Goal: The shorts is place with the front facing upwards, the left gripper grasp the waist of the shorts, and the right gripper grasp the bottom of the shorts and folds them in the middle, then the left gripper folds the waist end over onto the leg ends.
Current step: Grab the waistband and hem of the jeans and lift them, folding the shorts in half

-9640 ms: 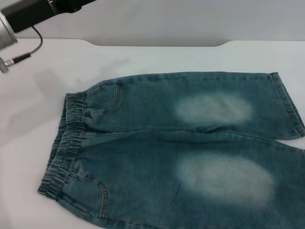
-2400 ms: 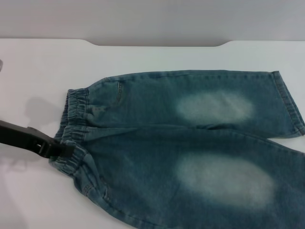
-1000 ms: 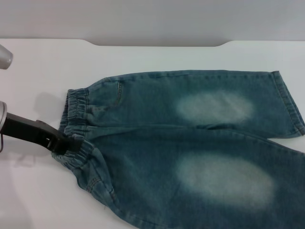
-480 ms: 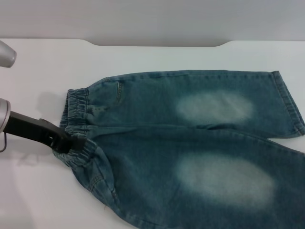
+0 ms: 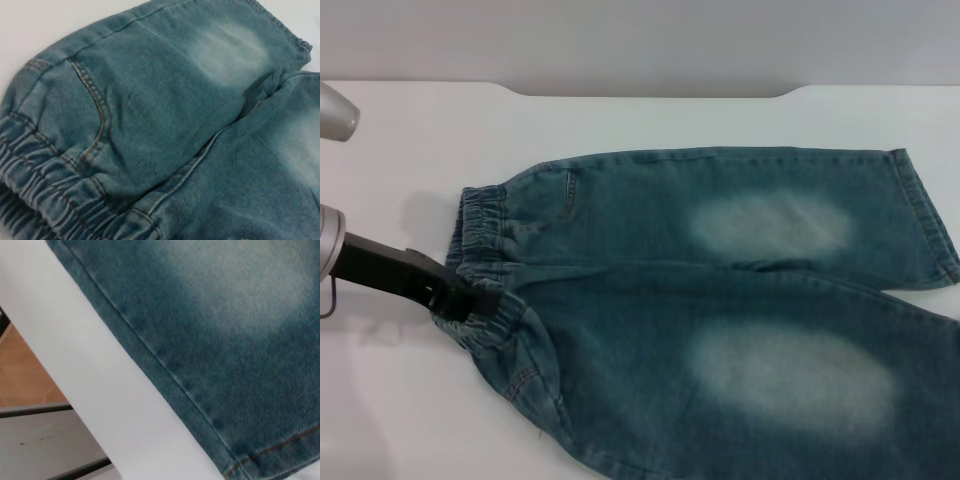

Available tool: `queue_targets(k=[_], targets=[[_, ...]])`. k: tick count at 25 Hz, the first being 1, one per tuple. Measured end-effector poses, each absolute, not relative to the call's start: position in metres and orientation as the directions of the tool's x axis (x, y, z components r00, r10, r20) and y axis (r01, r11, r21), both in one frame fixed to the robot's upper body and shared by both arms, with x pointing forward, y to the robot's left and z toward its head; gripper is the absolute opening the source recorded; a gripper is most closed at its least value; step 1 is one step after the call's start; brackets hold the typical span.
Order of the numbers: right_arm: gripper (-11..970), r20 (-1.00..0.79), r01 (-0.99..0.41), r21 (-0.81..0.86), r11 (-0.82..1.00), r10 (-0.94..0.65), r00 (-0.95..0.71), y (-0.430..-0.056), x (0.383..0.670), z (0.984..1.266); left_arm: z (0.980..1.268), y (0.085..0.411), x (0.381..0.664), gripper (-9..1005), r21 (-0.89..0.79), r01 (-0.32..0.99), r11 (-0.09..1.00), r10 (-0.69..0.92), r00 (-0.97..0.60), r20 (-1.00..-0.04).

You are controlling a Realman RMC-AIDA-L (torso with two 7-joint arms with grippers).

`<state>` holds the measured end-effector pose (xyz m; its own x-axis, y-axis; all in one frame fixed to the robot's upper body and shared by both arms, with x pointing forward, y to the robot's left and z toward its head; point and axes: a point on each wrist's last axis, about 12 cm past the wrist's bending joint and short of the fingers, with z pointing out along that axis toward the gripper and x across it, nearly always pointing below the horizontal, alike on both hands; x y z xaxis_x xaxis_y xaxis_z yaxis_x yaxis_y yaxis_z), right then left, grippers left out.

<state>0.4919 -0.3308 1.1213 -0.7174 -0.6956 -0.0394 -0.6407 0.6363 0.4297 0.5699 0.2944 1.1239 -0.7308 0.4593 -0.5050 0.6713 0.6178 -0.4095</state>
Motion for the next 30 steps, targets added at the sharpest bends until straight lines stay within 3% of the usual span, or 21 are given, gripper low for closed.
queue_targets(k=[30], targets=[[455, -0.019, -0.662, 0.398, 0.636, -0.715, -0.699, -0.325, 0.500, 1.120, 1.125, 0.293, 0.572, 38, -0.398, 0.675, 0.621, 0.471, -0.727, -0.499]])
